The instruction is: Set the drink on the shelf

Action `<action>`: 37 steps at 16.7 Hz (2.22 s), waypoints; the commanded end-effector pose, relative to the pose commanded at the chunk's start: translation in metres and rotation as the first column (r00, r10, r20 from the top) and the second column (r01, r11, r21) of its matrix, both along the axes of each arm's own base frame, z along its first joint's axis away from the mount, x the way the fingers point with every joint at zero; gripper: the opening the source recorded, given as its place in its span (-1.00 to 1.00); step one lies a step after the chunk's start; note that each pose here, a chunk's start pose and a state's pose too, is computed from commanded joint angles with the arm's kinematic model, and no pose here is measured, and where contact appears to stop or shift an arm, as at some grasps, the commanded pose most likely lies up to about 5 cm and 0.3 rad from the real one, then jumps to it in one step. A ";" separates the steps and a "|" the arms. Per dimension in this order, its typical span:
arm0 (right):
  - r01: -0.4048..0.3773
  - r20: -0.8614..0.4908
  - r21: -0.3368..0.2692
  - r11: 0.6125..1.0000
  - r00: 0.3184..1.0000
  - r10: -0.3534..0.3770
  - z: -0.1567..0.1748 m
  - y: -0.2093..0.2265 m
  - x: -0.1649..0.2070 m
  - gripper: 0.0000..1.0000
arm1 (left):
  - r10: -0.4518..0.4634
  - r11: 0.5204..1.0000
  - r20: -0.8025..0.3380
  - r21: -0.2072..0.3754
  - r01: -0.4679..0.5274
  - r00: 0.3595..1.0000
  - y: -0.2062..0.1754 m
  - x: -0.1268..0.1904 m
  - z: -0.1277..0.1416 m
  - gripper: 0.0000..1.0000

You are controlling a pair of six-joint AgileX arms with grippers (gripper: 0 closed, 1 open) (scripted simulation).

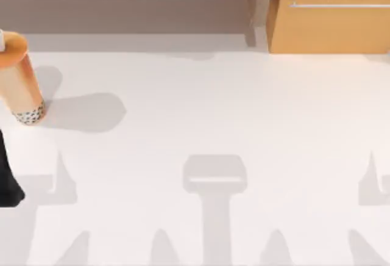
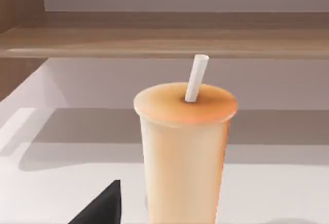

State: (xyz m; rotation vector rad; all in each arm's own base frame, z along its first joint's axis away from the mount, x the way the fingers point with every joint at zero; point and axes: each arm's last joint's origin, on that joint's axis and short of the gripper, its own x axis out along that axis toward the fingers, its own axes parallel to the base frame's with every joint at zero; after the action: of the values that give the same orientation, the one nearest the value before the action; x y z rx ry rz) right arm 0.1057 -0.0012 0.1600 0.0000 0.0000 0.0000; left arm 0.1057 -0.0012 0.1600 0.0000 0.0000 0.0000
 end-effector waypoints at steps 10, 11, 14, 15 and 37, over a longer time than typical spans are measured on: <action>0.000 0.000 0.000 1.000 1.000 0.000 0.000 0.000 0.000 1.00 | -0.010 1.000 -0.046 0.003 0.010 0.999 0.002 0.022 0.002 1.00; 0.000 0.000 0.000 1.000 1.000 0.000 0.000 0.000 0.000 1.00 | -0.012 1.000 -0.058 0.001 0.012 0.998 0.002 0.027 0.001 1.00; 0.000 0.000 0.000 1.000 1.000 0.000 0.000 0.000 0.000 1.00 | -0.013 1.000 -0.077 0.002 0.013 0.997 0.004 0.040 0.000 1.00; 0.000 0.000 0.000 1.000 1.000 0.000 0.000 0.000 0.000 1.00 | -0.011 1.000 -0.079 0.003 0.011 0.997 0.005 0.044 -0.001 1.00; 0.000 0.000 0.000 1.000 1.000 0.000 0.000 0.000 0.000 1.00 | -0.026 1.000 -0.101 -0.011 0.025 0.995 0.022 0.115 -0.063 1.00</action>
State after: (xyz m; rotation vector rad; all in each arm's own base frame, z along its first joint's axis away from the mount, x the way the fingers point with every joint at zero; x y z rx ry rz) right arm 0.1057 -0.0012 0.1600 0.0000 0.0000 0.0000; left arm 0.2206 0.0204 0.0974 -0.0093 0.1017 -0.0258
